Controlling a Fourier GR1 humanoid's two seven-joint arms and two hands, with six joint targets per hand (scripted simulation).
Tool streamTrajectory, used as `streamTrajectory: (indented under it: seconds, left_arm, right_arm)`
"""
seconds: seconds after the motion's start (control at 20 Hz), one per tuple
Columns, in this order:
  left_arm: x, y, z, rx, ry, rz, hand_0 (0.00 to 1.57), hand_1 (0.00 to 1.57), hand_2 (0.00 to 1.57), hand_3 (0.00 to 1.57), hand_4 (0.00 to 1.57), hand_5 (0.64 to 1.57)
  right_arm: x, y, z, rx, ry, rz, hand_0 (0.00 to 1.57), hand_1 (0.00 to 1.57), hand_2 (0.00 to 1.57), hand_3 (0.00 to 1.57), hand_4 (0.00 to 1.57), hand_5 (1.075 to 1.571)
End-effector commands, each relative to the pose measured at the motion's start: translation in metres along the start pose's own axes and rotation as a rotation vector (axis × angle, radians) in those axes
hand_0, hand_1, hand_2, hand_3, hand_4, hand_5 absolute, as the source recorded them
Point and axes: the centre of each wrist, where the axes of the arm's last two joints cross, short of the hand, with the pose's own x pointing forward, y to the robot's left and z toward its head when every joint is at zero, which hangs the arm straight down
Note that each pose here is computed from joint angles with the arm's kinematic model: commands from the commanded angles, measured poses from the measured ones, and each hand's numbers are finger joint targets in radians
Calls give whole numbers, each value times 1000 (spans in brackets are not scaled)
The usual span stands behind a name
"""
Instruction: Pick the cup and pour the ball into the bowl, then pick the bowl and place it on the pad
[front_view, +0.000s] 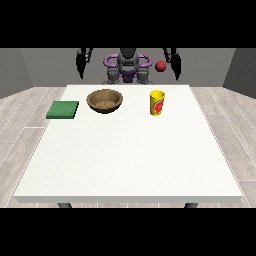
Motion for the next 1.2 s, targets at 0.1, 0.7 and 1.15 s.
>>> streamTrajectory:
  seconds: [0.1,0.7,1.15]
  left_arm:
    - [25,8,-2,-11,-38,-30,0,0,0,0,0,1524]
    - [69,-41,38,-138,-251,218,0,0,0,0,0,1490]
    - [74,-9,-33,-84,-473,74,0,0,0,0,0,1335]
  right_arm:
    - [23,-10,-2,-4,-19,30,0,0,0,0,0,1568]
    - [11,-11,18,-107,-99,-139,0,0,0,0,0,1566]
    - [43,10,-29,14,-284,-121,0,0,0,0,0,1566]
